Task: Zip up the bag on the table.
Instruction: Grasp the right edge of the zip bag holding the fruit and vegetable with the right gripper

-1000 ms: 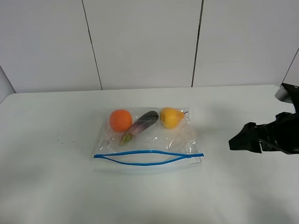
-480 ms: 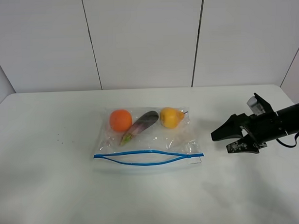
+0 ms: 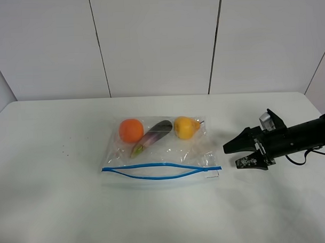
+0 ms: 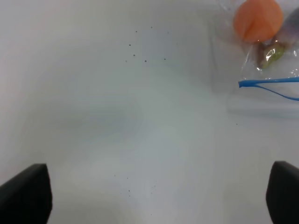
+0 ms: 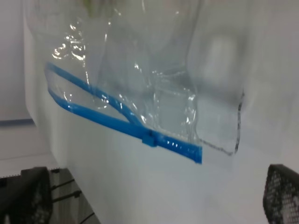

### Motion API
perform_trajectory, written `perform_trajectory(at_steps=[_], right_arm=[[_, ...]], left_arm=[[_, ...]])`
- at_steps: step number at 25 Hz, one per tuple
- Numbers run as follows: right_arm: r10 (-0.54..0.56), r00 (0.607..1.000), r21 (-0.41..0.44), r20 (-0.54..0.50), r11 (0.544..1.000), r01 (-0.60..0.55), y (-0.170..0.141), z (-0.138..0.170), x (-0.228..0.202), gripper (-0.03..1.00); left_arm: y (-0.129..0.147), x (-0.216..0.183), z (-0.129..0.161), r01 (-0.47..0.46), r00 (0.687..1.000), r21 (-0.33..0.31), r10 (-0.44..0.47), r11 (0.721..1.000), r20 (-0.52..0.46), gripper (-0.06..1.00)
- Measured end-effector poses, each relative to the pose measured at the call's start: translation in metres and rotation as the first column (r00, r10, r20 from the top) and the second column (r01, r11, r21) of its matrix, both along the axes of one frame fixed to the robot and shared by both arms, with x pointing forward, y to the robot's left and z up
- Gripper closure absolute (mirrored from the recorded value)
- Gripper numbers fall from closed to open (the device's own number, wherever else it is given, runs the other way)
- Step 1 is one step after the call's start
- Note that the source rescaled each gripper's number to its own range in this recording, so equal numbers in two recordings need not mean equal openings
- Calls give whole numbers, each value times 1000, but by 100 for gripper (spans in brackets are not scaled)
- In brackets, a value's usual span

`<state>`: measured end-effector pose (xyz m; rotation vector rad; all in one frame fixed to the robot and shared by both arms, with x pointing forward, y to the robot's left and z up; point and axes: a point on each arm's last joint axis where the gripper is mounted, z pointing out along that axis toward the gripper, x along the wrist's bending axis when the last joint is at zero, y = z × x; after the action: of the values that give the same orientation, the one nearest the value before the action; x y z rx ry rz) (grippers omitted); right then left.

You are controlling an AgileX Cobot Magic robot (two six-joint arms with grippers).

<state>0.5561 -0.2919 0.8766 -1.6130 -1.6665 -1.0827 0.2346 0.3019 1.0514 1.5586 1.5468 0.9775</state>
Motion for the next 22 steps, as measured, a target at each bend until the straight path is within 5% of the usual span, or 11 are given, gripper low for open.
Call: perform_trajectory(at_steps=[22], right_arm=[[13,1000,38,16,999,-13,39,-19,7,-3]], left_arm=[[0,0,0,0,1000,0,0,1000,0,-6]])
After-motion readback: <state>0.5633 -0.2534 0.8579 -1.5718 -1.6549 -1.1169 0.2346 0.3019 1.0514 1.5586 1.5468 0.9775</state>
